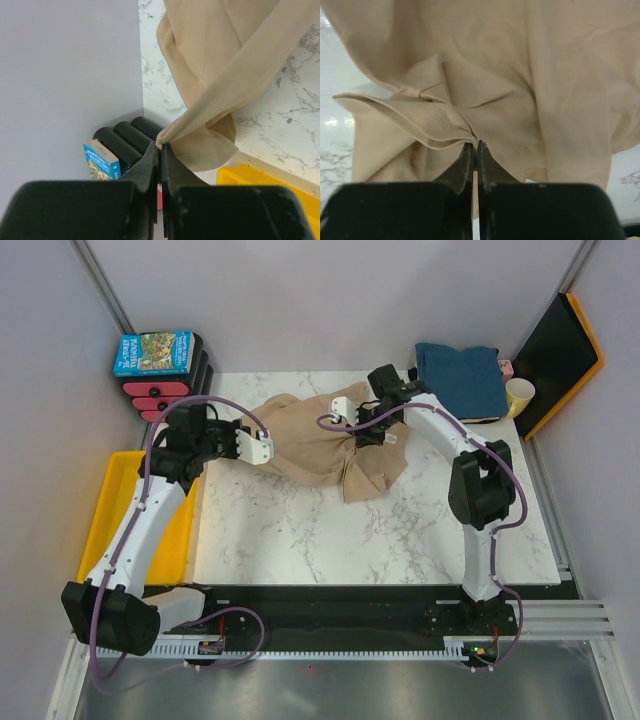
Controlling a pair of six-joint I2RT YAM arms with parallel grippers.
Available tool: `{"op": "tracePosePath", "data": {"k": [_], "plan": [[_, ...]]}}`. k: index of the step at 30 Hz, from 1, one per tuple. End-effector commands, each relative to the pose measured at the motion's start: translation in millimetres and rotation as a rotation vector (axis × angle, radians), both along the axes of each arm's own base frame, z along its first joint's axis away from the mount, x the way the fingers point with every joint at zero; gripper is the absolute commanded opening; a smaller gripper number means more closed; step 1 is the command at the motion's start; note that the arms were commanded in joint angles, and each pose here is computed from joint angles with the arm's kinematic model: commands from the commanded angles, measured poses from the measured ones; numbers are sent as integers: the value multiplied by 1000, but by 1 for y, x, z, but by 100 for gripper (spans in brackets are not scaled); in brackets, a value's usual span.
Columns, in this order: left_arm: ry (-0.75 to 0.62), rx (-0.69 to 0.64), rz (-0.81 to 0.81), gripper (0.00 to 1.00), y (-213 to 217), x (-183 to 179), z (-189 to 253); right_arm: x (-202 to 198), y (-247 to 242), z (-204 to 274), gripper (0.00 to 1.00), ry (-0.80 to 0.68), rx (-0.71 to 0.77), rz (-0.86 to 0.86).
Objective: Fold and stack the t-shirts
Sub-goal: Flatten out the tshirt
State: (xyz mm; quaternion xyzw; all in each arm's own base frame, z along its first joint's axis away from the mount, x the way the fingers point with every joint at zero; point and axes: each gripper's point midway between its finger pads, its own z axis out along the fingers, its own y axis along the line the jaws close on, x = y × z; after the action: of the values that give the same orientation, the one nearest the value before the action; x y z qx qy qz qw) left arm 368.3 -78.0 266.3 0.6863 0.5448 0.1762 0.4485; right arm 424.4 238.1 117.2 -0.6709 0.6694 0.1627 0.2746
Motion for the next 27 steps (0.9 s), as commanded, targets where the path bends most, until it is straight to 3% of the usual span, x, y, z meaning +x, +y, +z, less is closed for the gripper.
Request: {"op": "tracePosePath", "data": {"k": [1, 2, 4, 9, 14, 16, 17, 20, 23, 27], "plan": [[-26, -10, 11, 2, -1, -6, 9, 44, 19, 8, 0, -140, 58, -49], [-25, -9, 11, 2, -1, -6, 9, 54, 20, 11, 0, -179, 56, -65], [-27, -12, 9, 2, -3, -5, 9, 62, 27, 7, 12, -204, 46, -70], [-16, -17, 20, 2, -5, -3, 8, 94, 21, -18, 56, -283, -76, -212], [-8, -7, 34, 2, -3, -3, 5, 113, 2, 16, 61, -366, -65, -414], [-11, -2, 40, 2, -2, -2, 5, 103, 0, 32, 61, -361, -32, -416], [-8, -1, 41, 2, -2, -2, 4, 96, -1, 62, 63, -392, 9, -418], [-5, 1, 48, 2, -1, -1, 3, 71, -8, 93, 71, -401, 59, -433], [1, -12, 50, 2, -2, -1, 2, 58, -23, 113, 75, -427, 50, -480], [8, -17, 56, 2, -2, -2, 1, 23, -23, 108, 75, -293, 74, -450]]}}
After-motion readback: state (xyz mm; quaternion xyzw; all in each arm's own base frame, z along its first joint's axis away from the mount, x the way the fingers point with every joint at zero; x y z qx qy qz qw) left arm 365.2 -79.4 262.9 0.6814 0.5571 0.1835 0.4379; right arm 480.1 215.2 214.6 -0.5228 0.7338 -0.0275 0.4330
